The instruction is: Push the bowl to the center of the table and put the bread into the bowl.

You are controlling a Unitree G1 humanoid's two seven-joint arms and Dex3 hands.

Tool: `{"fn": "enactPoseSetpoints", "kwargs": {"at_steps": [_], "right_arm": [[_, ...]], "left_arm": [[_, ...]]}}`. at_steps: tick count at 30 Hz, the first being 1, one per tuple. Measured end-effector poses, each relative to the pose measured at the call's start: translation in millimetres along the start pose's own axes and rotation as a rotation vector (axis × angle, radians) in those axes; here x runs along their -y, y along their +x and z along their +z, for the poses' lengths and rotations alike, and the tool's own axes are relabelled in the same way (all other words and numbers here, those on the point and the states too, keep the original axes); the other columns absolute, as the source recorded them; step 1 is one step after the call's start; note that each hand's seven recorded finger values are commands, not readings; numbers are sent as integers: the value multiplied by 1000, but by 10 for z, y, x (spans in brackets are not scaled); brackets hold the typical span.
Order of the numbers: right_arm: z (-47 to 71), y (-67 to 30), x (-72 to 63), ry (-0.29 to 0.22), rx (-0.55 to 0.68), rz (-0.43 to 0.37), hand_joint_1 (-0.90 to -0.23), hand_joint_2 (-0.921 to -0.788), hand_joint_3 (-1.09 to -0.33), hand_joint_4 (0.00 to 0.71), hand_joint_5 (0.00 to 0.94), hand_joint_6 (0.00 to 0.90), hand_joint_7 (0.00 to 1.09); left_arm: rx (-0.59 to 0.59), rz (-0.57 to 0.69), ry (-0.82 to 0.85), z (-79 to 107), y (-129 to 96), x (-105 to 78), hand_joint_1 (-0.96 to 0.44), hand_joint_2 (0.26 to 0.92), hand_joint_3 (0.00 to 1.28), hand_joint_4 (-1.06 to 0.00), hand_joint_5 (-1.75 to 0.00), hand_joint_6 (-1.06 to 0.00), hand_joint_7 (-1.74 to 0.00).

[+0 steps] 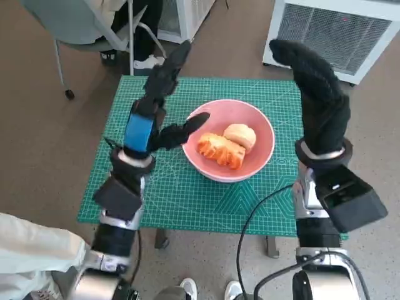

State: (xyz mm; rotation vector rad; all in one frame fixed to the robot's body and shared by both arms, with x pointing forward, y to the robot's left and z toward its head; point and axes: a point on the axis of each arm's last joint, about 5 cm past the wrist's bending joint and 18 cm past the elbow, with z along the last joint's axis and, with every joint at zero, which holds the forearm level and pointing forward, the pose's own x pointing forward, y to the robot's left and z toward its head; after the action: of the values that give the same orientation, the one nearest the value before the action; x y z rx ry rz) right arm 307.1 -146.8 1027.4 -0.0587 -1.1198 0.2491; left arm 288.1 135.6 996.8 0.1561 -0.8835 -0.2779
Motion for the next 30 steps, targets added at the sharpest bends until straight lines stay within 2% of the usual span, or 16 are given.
{"fn": "enactPoseSetpoints", "kwargs": {"at_steps": [5, 19, 30], "right_arm": [[0, 12, -23, 9, -6, -7, -564, -921, -750, 324, 95, 40, 789], [1, 51, -68, 38, 0, 19, -562, -921, -749, 334, 92, 34, 789], [15, 68, -46, 30, 9, 38, -557, -921, -749, 338, 89, 28, 784]], "left_arm": [[25, 11, -38, 35, -22, -11, -298, 921, 320, -268, -29, -180, -275], [72, 18, -50, 103, -23, -33, -335, 921, 339, -282, -25, -179, -277], [76, 20, -20, 105, -39, -126, -344, 921, 336, -286, -20, -183, -269]]}}
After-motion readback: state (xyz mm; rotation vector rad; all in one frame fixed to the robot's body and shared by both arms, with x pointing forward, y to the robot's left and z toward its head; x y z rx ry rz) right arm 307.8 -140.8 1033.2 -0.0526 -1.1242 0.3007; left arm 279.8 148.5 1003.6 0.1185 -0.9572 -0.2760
